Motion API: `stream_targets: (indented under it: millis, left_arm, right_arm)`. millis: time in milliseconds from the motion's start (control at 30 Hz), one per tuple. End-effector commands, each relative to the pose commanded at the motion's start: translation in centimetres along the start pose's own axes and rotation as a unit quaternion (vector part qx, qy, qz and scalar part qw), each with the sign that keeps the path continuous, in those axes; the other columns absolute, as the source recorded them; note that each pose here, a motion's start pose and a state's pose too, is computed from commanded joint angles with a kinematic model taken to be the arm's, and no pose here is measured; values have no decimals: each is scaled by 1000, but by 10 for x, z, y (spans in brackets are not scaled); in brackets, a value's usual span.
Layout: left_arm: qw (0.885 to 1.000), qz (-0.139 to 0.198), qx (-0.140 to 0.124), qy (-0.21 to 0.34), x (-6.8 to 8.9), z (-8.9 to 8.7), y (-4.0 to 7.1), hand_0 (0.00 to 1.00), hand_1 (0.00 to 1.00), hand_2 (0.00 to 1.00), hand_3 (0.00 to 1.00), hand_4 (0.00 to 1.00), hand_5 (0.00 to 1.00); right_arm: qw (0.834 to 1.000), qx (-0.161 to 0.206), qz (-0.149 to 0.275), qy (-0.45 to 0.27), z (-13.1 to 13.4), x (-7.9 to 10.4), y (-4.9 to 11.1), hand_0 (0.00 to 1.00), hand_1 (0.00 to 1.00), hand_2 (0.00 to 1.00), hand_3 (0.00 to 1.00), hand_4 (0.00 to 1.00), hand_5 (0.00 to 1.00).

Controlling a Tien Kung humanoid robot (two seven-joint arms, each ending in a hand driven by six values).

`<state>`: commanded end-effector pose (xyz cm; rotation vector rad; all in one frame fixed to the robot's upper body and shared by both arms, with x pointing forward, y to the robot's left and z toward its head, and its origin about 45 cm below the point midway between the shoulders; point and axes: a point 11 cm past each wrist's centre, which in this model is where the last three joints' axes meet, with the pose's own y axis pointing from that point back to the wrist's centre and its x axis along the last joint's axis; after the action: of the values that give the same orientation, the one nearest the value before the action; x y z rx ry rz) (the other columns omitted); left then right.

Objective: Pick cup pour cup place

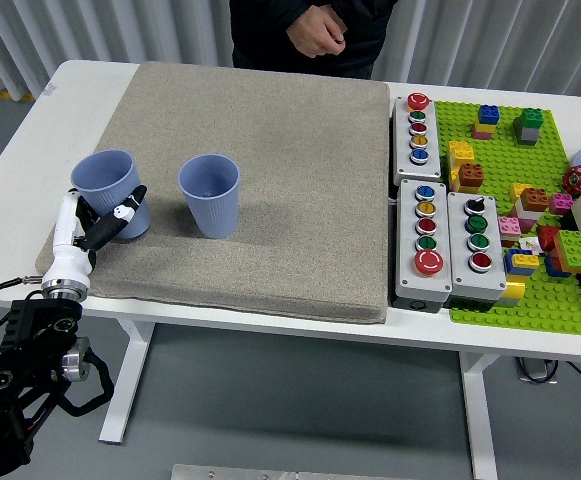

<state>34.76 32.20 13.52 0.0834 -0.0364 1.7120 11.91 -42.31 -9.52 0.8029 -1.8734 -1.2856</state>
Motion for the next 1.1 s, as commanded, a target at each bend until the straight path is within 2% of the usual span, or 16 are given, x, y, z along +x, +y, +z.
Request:
stream_targets:
  millis: [300,533,1100]
  left_arm:
    - [1000,-3,4,-3,0,-3,2,709,690,804,790,913,356]
    - [1000,-6,2,-7,-1,-1,2,718,708,856,827,917,353]
    - [1000,-18,6,-19,-1,-4,6,725,720,859,830,924,359]
  right_arm:
    - [1000,0,0,0,0,0,0,719,682,721,687,306,297]
    - [1000,0,0,0,0,0,0,719,682,721,688,307,294]
    - [1000,-3,2,4,3,2,0,719,682,721,686,307,294]
